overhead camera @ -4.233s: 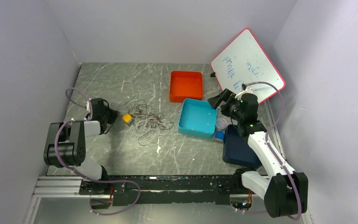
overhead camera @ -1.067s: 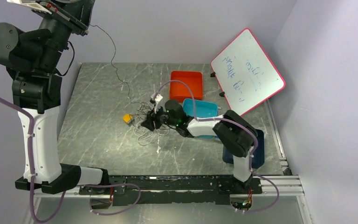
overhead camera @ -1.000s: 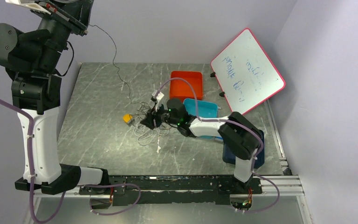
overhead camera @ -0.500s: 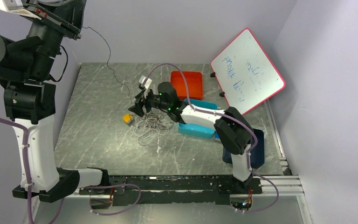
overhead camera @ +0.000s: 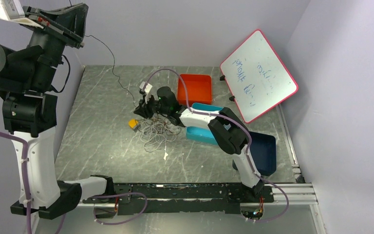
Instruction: Untangle the cables
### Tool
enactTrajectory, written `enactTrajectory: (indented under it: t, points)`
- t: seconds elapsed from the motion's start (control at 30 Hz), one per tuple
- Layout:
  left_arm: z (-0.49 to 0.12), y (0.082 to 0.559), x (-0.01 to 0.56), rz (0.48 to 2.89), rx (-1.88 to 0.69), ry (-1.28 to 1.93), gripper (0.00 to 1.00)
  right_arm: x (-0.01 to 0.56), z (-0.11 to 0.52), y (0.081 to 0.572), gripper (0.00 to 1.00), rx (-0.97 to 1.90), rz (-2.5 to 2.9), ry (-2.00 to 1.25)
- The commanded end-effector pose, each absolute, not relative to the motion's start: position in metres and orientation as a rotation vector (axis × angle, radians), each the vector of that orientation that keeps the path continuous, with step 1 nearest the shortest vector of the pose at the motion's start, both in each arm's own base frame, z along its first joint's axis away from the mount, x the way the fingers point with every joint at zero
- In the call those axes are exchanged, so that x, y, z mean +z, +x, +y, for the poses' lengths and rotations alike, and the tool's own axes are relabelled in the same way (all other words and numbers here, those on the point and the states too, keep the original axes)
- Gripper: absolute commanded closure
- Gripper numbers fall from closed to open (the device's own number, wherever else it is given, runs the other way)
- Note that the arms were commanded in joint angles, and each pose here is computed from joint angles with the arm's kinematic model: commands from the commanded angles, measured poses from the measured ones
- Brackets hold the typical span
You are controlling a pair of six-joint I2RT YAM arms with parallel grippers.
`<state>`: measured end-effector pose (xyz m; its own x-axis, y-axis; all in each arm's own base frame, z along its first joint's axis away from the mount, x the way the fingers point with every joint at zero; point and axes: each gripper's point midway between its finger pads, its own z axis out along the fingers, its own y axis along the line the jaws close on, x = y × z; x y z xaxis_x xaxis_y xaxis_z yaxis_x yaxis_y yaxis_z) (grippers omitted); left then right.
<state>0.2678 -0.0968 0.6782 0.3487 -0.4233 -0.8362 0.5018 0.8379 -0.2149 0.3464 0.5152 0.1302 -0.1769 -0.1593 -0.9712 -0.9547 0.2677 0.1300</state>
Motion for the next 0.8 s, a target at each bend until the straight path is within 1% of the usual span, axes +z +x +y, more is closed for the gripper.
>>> enactTrajectory:
  t: [0.0,0.07,0.1,0.27,0.47,0.63,0.77]
  points:
    - [-0.081,0.261,0.669,1.066,-0.519,0.036,0.93,0.193,0.514,0.364,0.85,1.004,1.444,-0.970]
    - [-0.076,0.263,0.662,1.083,-0.494,0.011,0.93,0.209,0.509,0.363,0.99,1.011,1.422,-0.955]
    - [-0.073,0.264,0.658,1.093,-0.482,0.000,0.93,0.216,0.507,0.361,1.00,1.017,1.411,-0.948]
    - [-0.059,0.274,0.631,1.160,-0.414,-0.072,0.93,0.272,0.490,0.351,1.00,1.023,1.359,-0.905]
    - [-0.048,0.295,0.576,1.278,-0.364,-0.168,0.93,0.340,0.475,0.339,1.00,1.014,1.311,-0.878]
    - [-0.052,0.309,0.534,1.365,-0.382,-0.198,0.93,0.372,0.468,0.326,1.00,1.057,1.300,-0.884]
    - [-0.054,0.321,0.500,1.438,-0.380,-0.224,0.93,0.377,0.467,0.317,1.00,1.101,1.311,-0.880]
